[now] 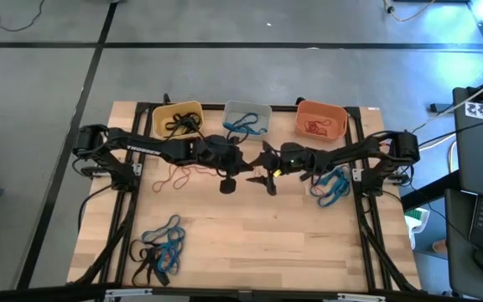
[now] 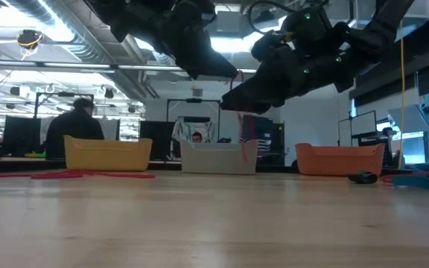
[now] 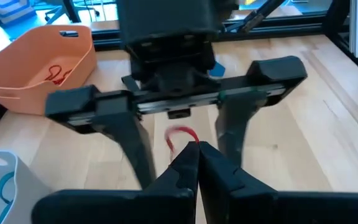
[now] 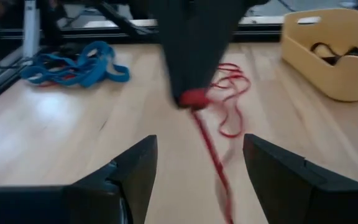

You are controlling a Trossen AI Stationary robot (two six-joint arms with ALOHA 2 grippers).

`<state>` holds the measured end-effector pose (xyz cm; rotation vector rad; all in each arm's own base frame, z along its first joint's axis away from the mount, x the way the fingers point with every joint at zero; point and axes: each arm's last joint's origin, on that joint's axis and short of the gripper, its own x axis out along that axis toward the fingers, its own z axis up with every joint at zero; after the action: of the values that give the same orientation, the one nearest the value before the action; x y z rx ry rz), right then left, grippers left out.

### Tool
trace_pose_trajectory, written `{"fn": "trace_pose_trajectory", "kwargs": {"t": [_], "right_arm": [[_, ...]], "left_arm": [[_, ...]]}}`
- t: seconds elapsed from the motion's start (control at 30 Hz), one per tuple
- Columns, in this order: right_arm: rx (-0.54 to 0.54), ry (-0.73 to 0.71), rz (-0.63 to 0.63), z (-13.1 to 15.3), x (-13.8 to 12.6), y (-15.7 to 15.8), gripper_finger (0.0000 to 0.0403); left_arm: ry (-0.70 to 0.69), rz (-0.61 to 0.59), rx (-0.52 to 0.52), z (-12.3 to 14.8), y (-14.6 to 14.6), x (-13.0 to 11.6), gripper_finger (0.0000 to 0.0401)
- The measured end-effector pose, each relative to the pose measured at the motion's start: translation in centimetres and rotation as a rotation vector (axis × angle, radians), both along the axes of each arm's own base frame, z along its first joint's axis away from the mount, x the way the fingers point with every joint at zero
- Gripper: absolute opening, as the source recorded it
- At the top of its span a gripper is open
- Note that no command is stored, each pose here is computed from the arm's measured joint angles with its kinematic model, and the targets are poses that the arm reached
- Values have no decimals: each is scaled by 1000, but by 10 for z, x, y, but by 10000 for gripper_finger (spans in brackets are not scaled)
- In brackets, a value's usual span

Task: Sort rubber bands into baskets
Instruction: Put the red rubber band into the orange bin

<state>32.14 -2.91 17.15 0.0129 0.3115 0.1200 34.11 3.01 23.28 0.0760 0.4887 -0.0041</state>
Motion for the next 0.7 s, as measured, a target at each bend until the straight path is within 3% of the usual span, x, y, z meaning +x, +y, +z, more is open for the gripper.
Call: {"fn": "trace_pose_trajectory", "kwargs": {"t": [0.23,0.57,0.7], "right_arm": [[-13,27,12,-3,-1,2,187],[-16,17,8,-2,0,2,20],[-22,16,10,-2,0,2,14]], "left_arm": [[5,2,1,0,0,0,4],[3,0,5,0,0,0,5],[3,1,5,0,0,0,3]]}}
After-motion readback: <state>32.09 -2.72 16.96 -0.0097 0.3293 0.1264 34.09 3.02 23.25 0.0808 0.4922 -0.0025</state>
